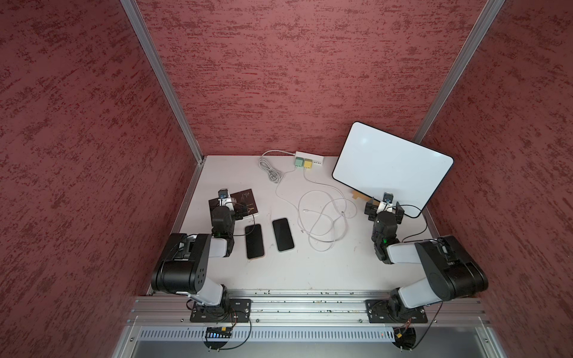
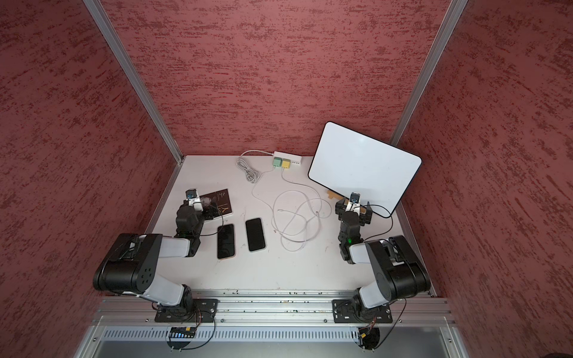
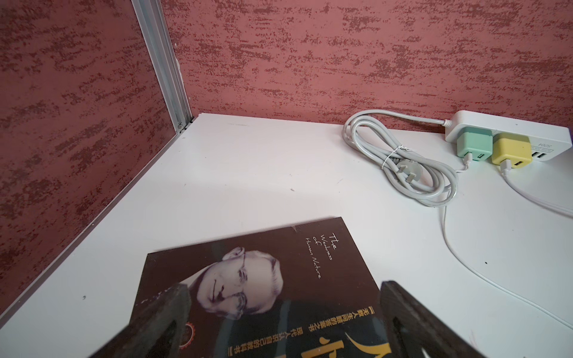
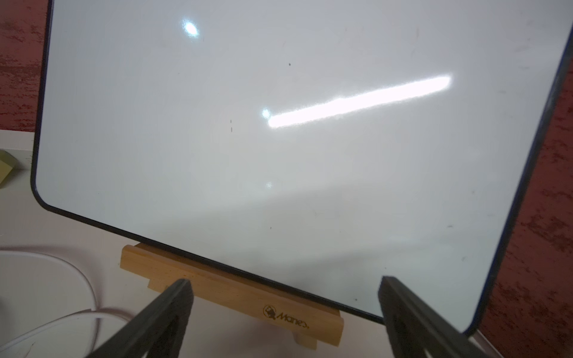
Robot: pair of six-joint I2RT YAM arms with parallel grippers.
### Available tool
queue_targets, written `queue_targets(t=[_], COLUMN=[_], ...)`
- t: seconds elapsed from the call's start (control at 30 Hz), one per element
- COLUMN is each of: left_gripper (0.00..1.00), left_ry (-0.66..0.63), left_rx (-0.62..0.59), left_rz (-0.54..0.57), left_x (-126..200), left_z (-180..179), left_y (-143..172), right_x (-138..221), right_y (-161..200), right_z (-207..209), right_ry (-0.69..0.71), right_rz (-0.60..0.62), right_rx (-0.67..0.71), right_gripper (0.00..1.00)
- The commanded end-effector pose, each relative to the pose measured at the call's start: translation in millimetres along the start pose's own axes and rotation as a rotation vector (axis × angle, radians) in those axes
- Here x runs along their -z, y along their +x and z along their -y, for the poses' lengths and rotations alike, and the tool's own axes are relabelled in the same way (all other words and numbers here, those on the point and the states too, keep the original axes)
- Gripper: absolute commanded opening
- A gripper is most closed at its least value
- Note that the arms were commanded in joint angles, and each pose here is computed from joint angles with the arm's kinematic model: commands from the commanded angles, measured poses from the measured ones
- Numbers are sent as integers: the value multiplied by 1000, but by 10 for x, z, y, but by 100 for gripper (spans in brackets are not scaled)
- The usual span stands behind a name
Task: Unplug the charging cable from the phone
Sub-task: Reset both arms
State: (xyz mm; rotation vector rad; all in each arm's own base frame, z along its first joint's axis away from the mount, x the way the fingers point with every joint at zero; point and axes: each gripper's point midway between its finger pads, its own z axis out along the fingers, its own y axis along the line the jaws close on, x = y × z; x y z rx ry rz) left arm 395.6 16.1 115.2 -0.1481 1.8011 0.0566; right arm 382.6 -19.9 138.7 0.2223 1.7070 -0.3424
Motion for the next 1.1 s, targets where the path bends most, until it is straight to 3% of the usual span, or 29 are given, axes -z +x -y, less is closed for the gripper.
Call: queue_targets(t=[0.0, 0.17, 1.07], left_gripper=[100, 100, 100], left_ry=[-26, -27, -27], left_rx=[-15, -16, -15], left_rz=[52, 49, 49], left_x=[33, 35, 35], left_z=[5, 3, 0], left_y=[-83, -75, -77], right_x=[-107, -144, -173], right_y=[44, 141, 168], right_z=[-221, -91, -135], right_ry=[-202, -219, -220], right_rz=[-62, -46, -77], right_rx=[-35, -107, -85], right_gripper=[99, 99, 99])
